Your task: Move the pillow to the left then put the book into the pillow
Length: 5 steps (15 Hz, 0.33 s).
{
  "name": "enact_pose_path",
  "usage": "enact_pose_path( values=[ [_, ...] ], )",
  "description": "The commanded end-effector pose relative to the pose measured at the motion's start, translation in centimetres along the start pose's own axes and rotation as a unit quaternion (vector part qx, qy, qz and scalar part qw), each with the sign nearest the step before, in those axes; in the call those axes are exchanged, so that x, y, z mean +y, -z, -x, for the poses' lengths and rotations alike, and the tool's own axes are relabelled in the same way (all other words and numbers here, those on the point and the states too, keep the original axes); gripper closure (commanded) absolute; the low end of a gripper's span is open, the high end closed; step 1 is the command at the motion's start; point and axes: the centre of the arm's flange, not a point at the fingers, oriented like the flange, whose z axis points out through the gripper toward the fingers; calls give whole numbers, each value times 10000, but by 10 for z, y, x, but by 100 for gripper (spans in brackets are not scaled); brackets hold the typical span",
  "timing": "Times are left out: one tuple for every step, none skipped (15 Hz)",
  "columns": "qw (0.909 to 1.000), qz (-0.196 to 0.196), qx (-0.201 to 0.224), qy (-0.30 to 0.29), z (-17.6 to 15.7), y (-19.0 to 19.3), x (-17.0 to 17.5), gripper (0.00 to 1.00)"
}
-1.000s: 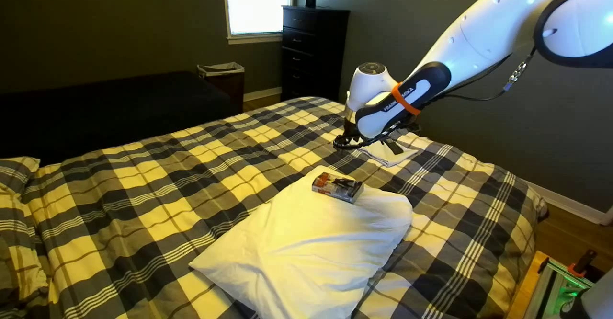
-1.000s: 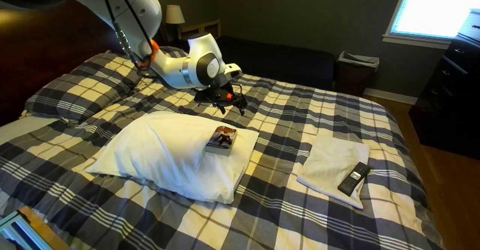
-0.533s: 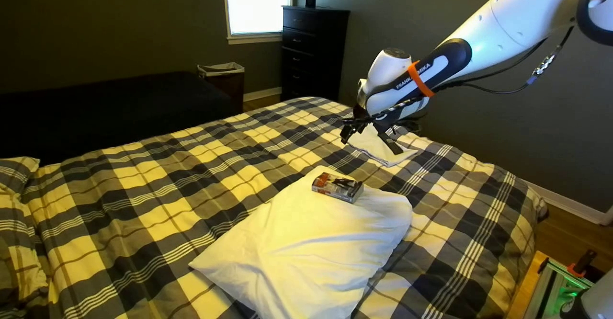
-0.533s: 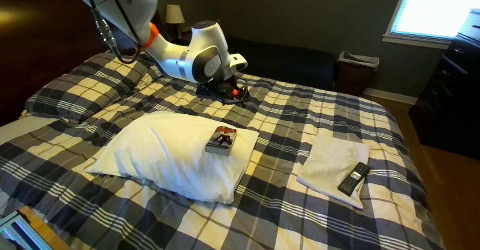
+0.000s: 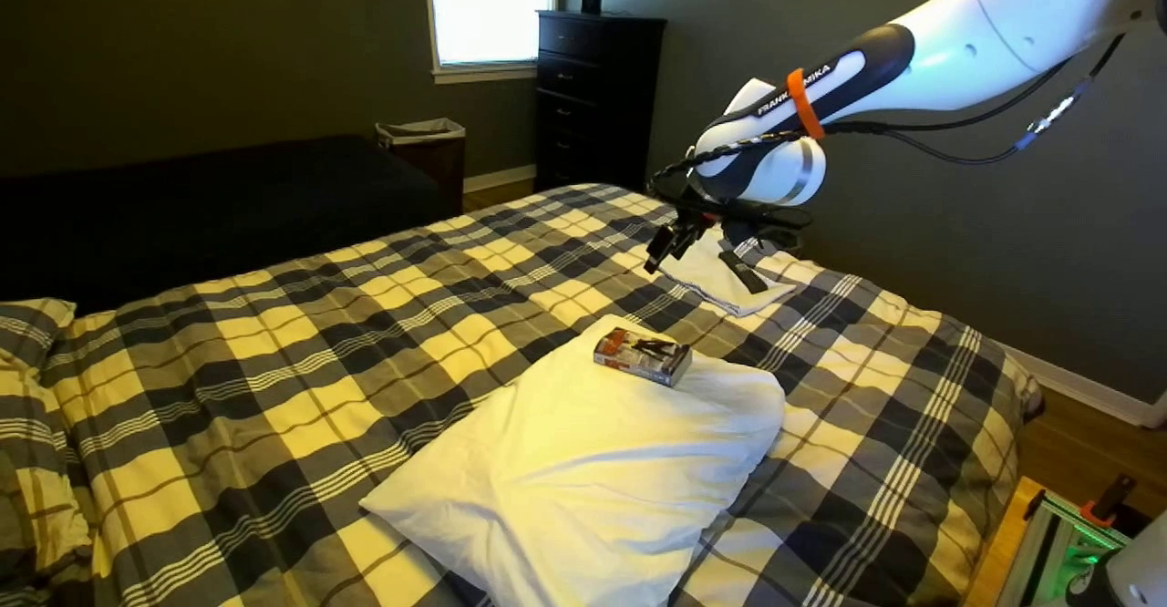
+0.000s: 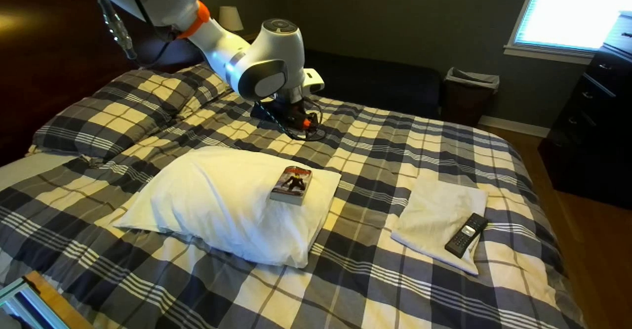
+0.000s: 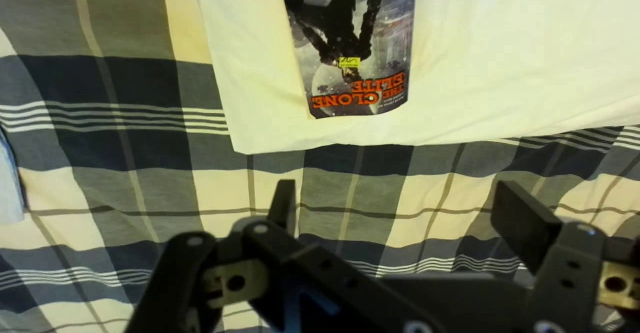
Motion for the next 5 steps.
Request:
enact_pose_path(
  values=[
    [9995,-152,-229,-138,17,14,7,0],
    [9999,-49,-100,-91,4,4,5,0],
    [9998,-66,-141,-119,5,6,7,0],
    [9998,-69,-155,-132,6,7,8,0],
    [9998,-68,-155,-136,6,7,8,0]
  ],
)
